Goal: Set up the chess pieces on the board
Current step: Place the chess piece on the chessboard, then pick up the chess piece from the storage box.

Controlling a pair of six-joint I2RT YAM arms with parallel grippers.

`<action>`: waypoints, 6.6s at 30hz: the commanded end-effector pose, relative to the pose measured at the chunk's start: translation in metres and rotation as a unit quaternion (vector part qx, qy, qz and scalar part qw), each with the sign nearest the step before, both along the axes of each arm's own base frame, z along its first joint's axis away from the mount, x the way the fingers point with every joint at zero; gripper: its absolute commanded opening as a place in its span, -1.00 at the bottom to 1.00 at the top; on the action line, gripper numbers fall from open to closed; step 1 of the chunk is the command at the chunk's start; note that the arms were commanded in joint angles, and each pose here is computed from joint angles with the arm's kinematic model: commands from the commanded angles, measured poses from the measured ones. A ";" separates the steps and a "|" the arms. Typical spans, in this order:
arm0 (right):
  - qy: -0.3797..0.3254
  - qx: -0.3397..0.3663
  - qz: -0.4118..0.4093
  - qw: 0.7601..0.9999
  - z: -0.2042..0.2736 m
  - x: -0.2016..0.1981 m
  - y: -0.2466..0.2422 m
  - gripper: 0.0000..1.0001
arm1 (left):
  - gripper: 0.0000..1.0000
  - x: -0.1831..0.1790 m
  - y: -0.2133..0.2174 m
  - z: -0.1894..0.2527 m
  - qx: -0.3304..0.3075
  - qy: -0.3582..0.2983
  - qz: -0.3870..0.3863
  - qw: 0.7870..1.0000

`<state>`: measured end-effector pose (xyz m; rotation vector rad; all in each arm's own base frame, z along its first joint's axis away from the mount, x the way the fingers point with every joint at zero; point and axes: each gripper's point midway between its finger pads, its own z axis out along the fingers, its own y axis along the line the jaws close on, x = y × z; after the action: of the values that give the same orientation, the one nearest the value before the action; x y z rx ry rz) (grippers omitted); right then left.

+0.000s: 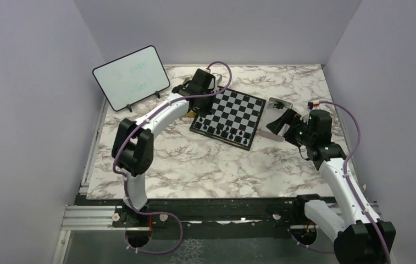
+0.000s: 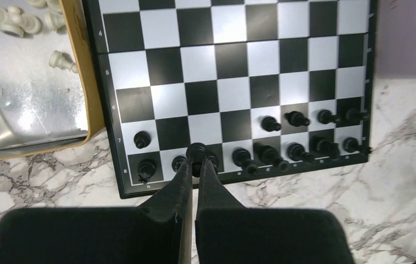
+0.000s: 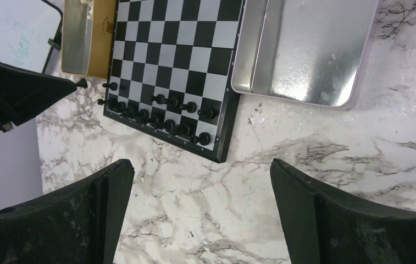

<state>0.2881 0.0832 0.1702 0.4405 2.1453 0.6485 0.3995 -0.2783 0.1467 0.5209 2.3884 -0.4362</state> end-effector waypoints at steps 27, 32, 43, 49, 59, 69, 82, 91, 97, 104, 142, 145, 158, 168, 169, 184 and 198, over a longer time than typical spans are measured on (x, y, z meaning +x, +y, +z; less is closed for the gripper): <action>0.004 -0.006 0.007 1.000 -0.002 0.006 0.001 1.00 | -1.00 0.022 0.015 -0.075 0.106 0.045 -0.017 0.993; 0.007 -0.007 0.006 1.000 -0.005 0.008 0.001 1.00 | -1.00 0.022 0.014 -0.079 0.109 0.048 -0.020 0.993; 0.008 -0.010 0.007 1.000 -0.007 0.011 0.000 1.00 | -0.92 0.021 0.015 -0.081 0.111 0.050 -0.024 0.992; 0.010 -0.008 0.008 1.000 -0.009 0.012 0.001 1.00 | -0.92 0.020 0.015 -0.081 0.113 0.054 -0.027 0.992; 0.011 -0.009 0.007 1.000 -0.010 0.011 0.001 1.00 | -0.60 0.020 0.016 -0.076 0.116 0.051 -0.028 0.992; 0.010 -0.010 0.004 1.000 -0.008 0.009 0.000 1.00 | -0.34 0.025 0.009 -0.055 0.098 0.032 -0.030 0.994; 0.009 -0.064 -0.048 0.997 -0.004 0.013 -0.026 1.00 | -0.21 0.022 0.013 -0.010 0.073 -0.007 -0.020 0.997; -0.005 -0.113 -0.034 0.993 -0.003 0.032 -0.034 1.00 | 0.27 -0.006 0.018 0.052 0.021 -0.060 -0.036 0.997; -0.030 -0.140 -0.067 0.987 0.005 0.065 -0.047 0.78 | 0.98 -0.048 0.026 0.076 -0.036 -0.078 -0.053 0.995; -0.071 -0.224 -0.067 0.970 -0.001 0.109 -0.066 0.27 | 0.98 -0.089 0.054 0.071 -0.048 -0.109 -0.046 0.992; -0.079 -0.480 0.210 0.848 -0.109 0.209 -0.069 -0.04 | 0.98 -0.119 0.108 0.049 -0.019 -0.189 0.015 0.982; -0.084 -0.480 0.213 0.847 -0.109 0.211 -0.068 -0.04 | 0.98 -0.118 0.107 0.048 -0.019 -0.188 0.014 0.982; -0.087 -0.482 0.227 0.842 -0.120 0.220 -0.064 -0.04 | 0.98 -0.117 0.106 0.041 -0.014 -0.179 0.011 0.984; -0.071 -0.473 0.250 0.842 -0.134 0.220 -0.061 -0.03 | 0.98 -0.116 0.106 0.037 -0.008 -0.173 0.011 0.985; -0.073 -0.471 0.252 0.842 -0.134 0.220 -0.060 -0.05 | 0.98 -0.116 0.107 0.036 -0.007 -0.173 0.012 0.985; -0.064 -0.428 0.287 0.855 -0.128 0.198 -0.044 -0.42 | 0.98 -0.118 0.107 0.040 -0.012 -0.177 0.012 0.984; -0.028 -0.441 0.279 0.853 -0.138 0.187 -0.055 -0.33 | 0.98 -0.118 0.107 0.043 -0.013 -0.182 0.012 0.983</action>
<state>0.4849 0.0337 0.0331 -0.7321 2.1973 -0.0641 0.2775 -0.1723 0.1761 0.5206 2.0836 -0.3434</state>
